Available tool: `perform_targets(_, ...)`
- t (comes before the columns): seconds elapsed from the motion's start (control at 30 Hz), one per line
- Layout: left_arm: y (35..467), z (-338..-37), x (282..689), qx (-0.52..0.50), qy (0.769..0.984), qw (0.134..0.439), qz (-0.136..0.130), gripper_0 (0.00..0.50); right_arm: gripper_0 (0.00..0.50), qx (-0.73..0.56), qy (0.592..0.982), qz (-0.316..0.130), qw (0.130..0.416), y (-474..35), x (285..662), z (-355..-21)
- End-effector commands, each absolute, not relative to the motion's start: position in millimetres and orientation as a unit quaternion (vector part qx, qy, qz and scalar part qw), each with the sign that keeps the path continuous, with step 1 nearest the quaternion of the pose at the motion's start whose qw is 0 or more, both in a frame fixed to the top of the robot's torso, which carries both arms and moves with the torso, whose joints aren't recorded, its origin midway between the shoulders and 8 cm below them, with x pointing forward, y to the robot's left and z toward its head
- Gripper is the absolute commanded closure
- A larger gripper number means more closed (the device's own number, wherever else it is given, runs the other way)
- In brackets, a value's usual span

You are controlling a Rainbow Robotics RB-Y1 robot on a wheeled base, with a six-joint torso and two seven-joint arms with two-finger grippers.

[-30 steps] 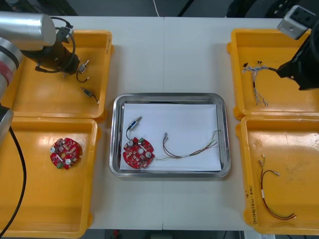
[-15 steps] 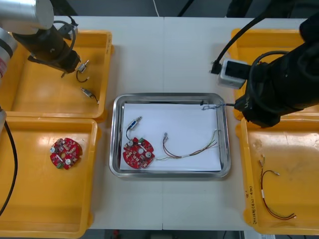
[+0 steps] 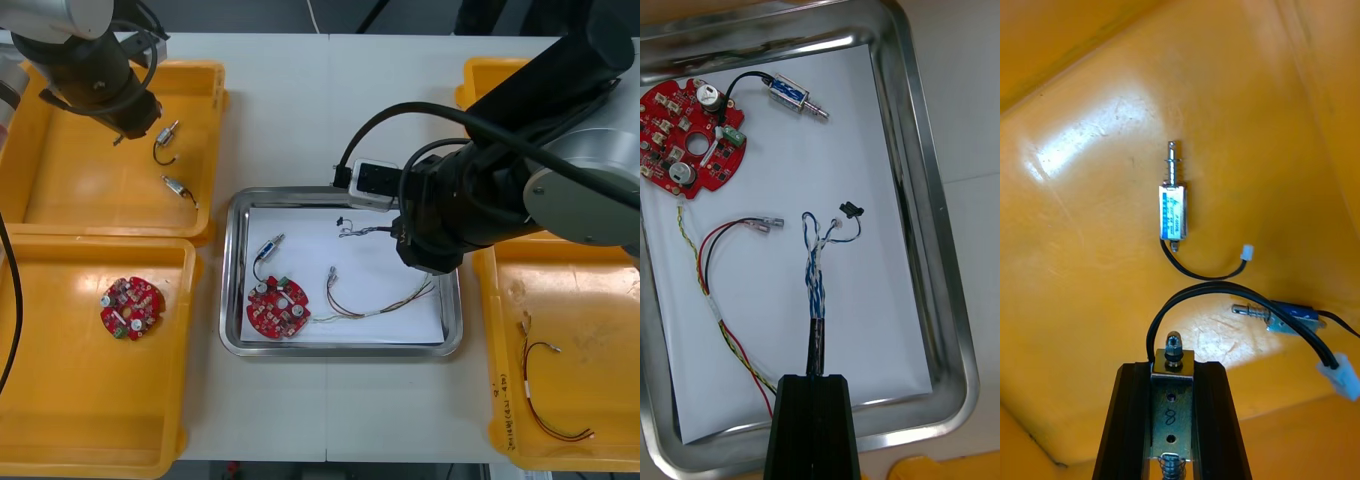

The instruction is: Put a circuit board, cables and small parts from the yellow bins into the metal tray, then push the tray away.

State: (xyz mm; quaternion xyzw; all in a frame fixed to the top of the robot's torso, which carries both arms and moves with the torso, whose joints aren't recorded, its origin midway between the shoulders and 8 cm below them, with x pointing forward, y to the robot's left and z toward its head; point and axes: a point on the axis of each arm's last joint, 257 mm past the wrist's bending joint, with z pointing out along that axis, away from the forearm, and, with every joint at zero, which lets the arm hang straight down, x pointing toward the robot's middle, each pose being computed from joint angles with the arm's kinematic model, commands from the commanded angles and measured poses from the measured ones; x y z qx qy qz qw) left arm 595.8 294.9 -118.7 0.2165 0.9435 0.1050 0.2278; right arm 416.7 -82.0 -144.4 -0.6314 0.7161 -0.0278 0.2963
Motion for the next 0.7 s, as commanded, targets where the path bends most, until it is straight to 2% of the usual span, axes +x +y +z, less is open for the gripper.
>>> perform_targets(0.03, 313, -96, 585, 0.148, 0.952, 0.242, 0.111, 0.500, 0.500, -0.649, 0.695, -0.042, 0.307, -62, 429, -151)
perform_targets(0.33, 302, -90, 562, 0.159, 0.949, 0.241, 0.128, 0.500, 0.500, -0.653, 0.693, -0.059, 0.300, -62, 451, -184)
perform_targets(0.7, 282, -78, 542, 0.161, 0.949, 0.238, 0.126, 0.498, 0.500, -0.671, 0.673, -0.098, 0.294, -80, 470, -203)
